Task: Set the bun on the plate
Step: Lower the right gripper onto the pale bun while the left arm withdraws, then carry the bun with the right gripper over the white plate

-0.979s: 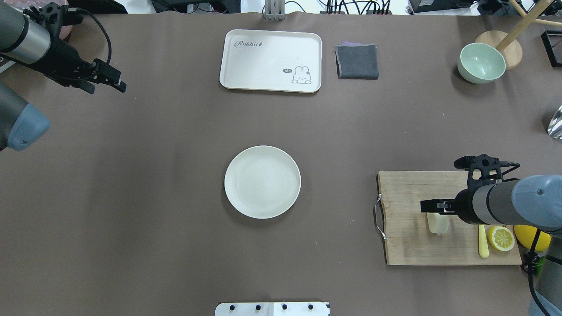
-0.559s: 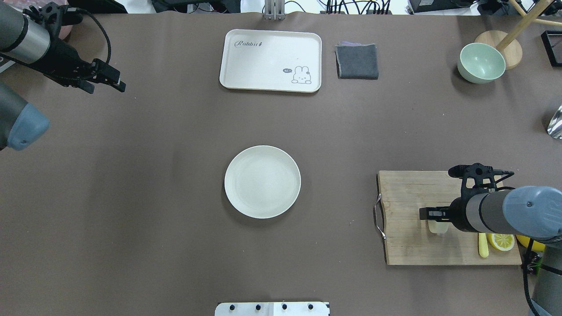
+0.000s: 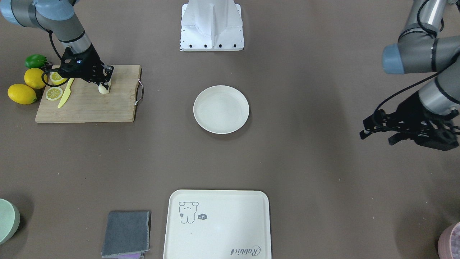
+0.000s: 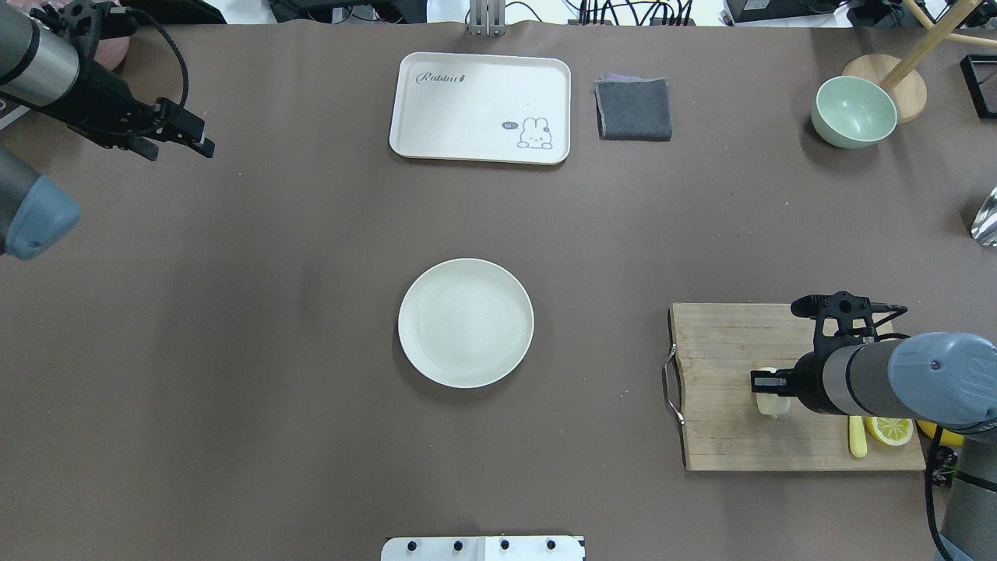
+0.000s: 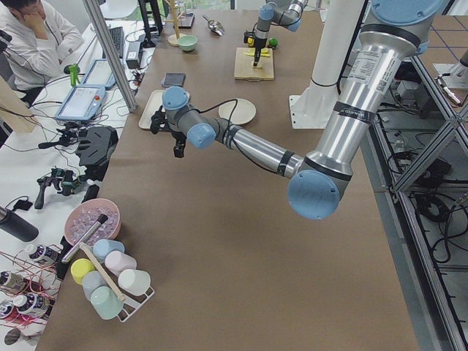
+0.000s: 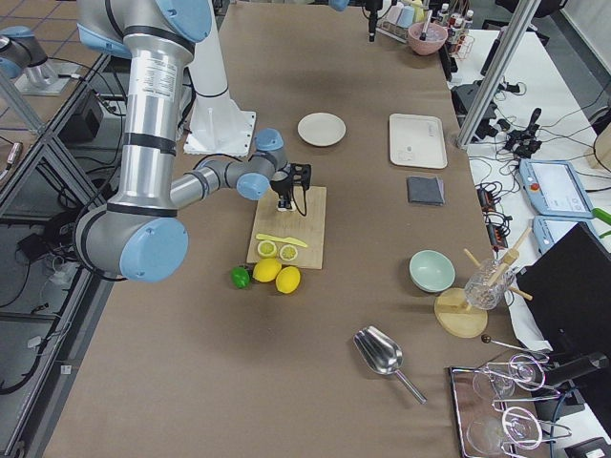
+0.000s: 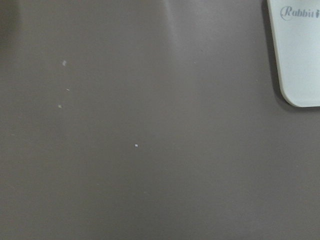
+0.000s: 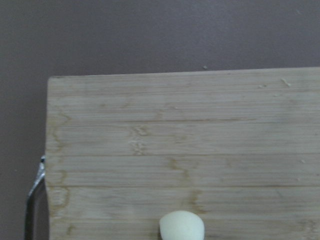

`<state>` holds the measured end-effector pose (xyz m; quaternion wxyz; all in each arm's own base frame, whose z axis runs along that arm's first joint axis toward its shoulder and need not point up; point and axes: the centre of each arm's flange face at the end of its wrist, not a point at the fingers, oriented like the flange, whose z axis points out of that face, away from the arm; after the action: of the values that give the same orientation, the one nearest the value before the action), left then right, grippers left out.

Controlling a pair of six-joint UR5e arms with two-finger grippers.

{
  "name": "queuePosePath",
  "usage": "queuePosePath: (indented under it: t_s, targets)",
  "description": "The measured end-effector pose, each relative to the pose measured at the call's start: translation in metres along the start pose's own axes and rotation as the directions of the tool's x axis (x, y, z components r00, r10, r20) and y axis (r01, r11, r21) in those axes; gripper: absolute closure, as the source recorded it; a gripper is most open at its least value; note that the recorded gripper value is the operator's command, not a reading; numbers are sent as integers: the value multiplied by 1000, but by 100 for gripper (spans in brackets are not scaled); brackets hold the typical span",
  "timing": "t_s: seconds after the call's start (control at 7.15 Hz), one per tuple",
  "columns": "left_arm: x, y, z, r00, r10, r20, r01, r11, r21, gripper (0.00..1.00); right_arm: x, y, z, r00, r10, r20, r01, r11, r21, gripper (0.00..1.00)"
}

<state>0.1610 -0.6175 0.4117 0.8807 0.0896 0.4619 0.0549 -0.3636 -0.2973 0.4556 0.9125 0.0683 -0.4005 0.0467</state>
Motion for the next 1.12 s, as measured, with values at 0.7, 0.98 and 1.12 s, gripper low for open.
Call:
queuePosePath:
  t_s: [0.7, 0.98, 1.12]
  targets:
    - [-292, 70, -168, 972, 81, 218, -66, 995, -76, 2, -200, -47, -25, 998, 56, 30, -56, 998, 13, 100]
    - [-327, 110, -160, 978, 38, 207, -19, 995, -94, 2, -273, -62, -28, 994, 104, 31, -104, 994, 21, 100]
    - [-337, 127, -152, 979, 20, 201, 2, 994, -106, 2, -307, -69, -24, 993, 115, 27, -116, 993, 25, 100]
